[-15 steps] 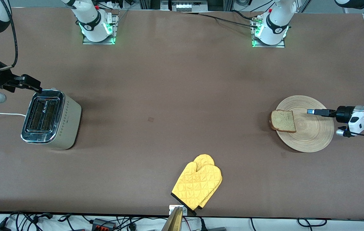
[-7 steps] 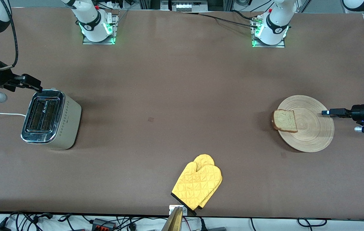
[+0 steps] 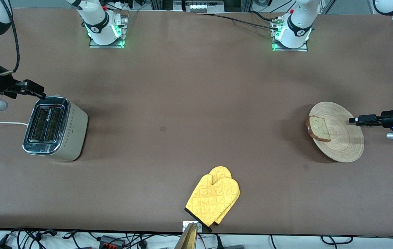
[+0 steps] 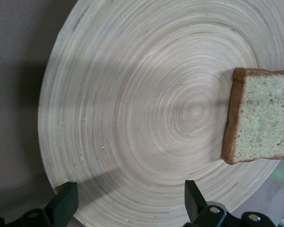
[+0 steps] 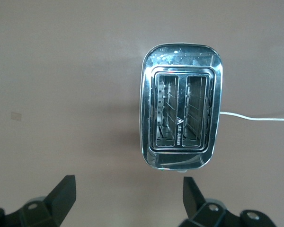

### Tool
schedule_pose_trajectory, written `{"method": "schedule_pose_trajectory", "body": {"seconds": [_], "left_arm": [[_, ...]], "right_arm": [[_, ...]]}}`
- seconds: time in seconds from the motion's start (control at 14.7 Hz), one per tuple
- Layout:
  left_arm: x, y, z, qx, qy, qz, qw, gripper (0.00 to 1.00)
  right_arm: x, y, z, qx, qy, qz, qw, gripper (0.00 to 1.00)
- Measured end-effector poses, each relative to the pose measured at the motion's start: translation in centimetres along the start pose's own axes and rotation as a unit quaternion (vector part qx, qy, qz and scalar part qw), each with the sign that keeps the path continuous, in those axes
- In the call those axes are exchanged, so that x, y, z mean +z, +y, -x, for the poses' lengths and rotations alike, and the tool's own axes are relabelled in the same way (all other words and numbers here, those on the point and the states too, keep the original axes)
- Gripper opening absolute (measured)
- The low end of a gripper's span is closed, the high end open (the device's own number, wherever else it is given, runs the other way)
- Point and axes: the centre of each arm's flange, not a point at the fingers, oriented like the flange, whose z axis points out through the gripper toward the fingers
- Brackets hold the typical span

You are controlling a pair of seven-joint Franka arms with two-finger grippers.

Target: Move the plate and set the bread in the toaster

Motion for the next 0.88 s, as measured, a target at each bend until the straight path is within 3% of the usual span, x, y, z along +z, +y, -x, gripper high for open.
{"method": "schedule_pose_trajectory", "body": {"seconds": [0.88], "left_arm": [[-1.4, 1.1, -1.4, 0.012, 0.013, -0.008, 1.0, 1.0]], "right_arm": [[0.0, 0.0, 0.0, 0.0, 0.0, 0.0, 1.0, 1.0]]}}
